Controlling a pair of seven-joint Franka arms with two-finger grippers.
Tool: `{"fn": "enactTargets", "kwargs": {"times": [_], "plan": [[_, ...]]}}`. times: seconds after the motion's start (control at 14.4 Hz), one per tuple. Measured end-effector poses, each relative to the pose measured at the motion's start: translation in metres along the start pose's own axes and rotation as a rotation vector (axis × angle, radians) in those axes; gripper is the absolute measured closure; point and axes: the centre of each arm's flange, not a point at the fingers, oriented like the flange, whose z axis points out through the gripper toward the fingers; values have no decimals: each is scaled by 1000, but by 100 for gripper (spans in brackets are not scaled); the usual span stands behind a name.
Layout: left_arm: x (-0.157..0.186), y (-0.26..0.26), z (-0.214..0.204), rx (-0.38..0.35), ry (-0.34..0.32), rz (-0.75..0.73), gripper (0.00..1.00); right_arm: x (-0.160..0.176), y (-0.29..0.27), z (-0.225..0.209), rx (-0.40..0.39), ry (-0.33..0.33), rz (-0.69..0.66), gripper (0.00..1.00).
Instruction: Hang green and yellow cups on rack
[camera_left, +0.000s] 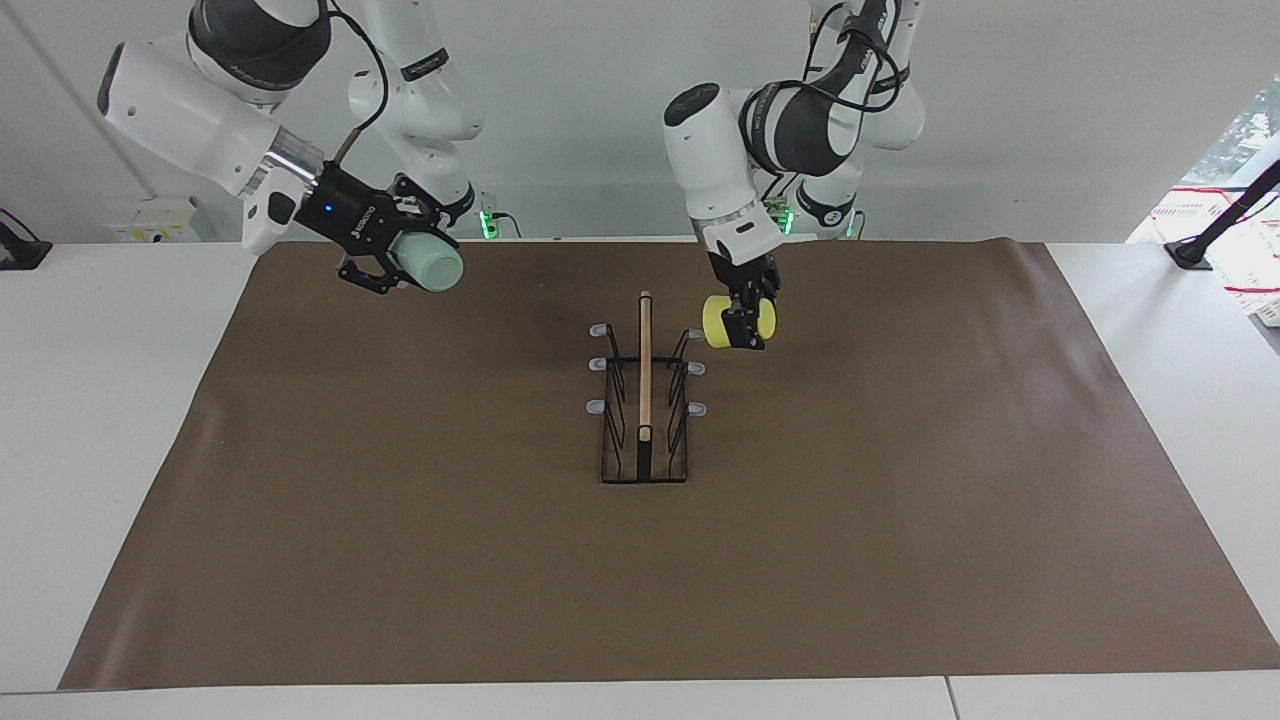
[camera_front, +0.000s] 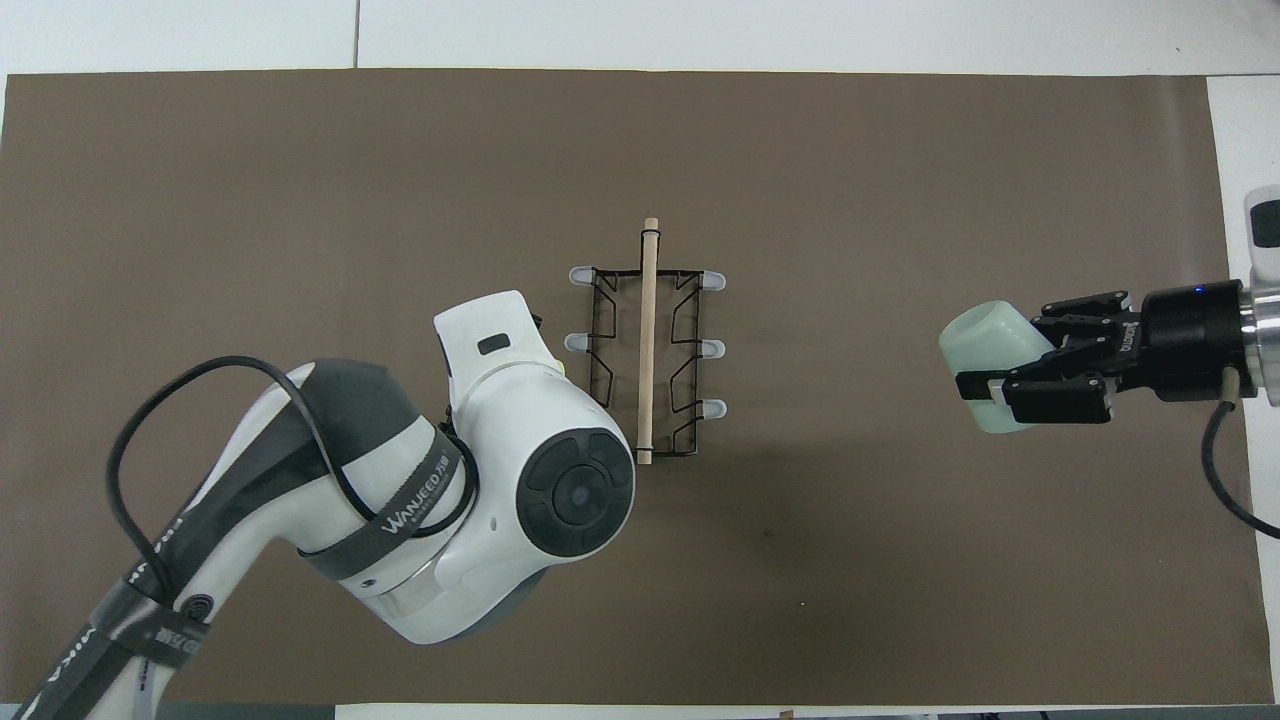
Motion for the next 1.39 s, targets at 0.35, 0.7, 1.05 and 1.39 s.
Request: {"fn": "enactTargets", "kwargs": {"times": [0.35,0.7,1.05,1.39], "plan": [[-47,-4,4,-21,75,70,41,-39,-5,23,177,292,-16,34],[-71,-9,-3,-41,84,115,42,-74,3,89,194,492,-161,34],[-73,-7,-15,-58,68,106,17,-85,-8,178,190,633,-219,34],[-30,1,-19,-37,32,197,0,-92,-12,228,137,696,-235,34]]}}
